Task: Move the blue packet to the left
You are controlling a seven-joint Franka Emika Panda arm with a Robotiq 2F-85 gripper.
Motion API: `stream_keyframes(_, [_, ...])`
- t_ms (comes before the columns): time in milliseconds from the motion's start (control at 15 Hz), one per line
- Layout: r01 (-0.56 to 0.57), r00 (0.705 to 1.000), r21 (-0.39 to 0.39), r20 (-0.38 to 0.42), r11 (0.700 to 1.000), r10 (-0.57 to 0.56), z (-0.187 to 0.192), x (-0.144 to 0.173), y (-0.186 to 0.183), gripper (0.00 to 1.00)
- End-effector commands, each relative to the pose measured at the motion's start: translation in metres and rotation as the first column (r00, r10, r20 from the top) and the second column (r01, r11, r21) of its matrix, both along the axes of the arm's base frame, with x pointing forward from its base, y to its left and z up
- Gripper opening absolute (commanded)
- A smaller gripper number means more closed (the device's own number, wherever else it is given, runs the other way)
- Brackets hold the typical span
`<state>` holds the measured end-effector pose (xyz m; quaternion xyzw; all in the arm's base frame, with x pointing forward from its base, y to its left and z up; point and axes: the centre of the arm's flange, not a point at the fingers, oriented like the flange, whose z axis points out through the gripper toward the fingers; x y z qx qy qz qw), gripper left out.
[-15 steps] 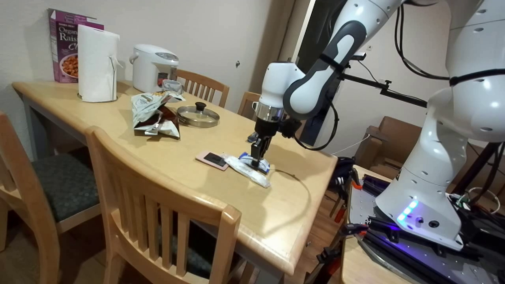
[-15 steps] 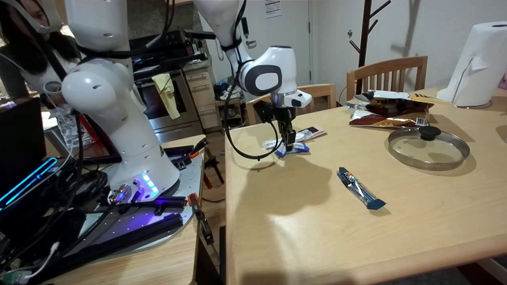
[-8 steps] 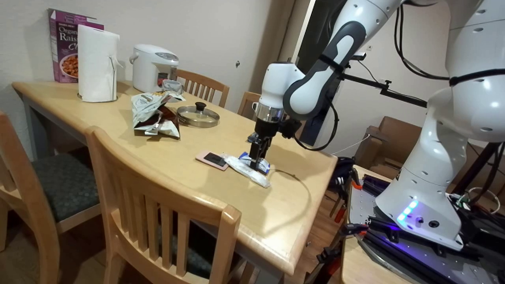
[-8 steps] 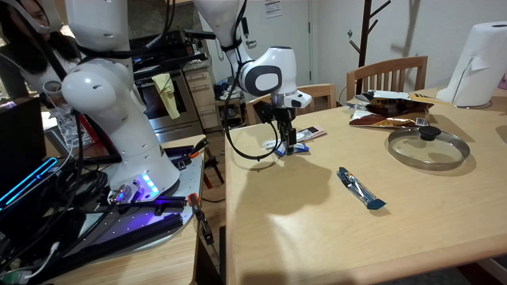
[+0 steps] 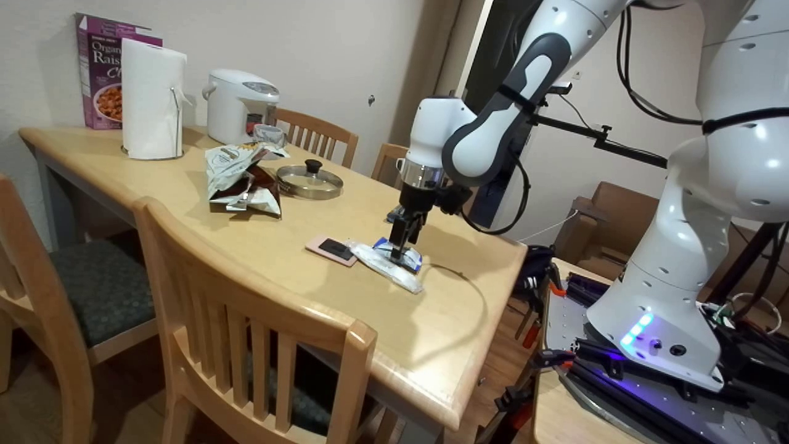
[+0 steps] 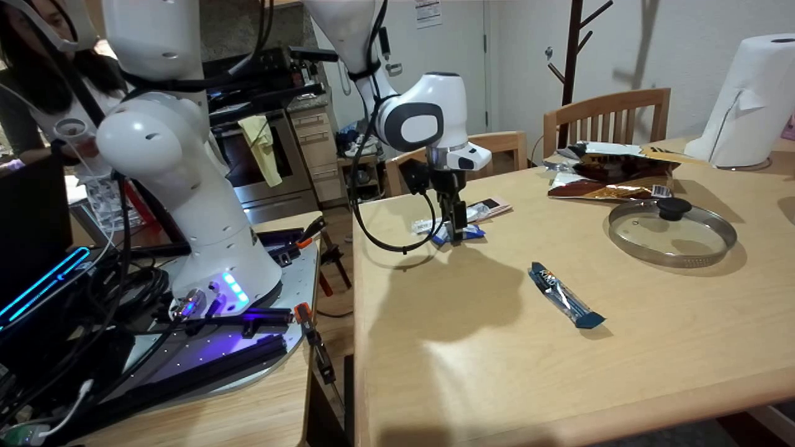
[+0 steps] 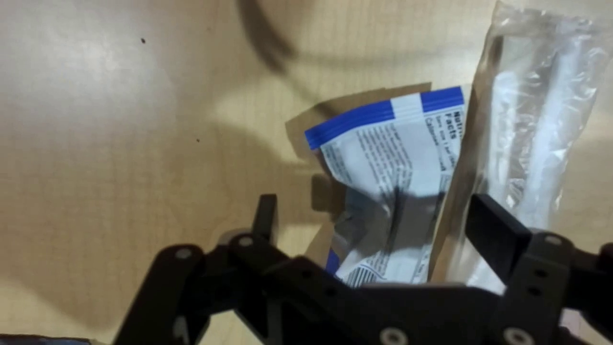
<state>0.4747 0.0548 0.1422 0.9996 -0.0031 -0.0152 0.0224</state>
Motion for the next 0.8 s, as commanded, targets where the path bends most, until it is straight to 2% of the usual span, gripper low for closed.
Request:
stream_keyframes(0, [0.058,0.998,-0.01,0.013,0.998,-0.057,0.023,-0.003,-0.014,1.0])
stream_keyframes(733, [0.195,0.979,-0.058,0.078,0.979,-0.19,0.065,-0.01,-0.058,1.0])
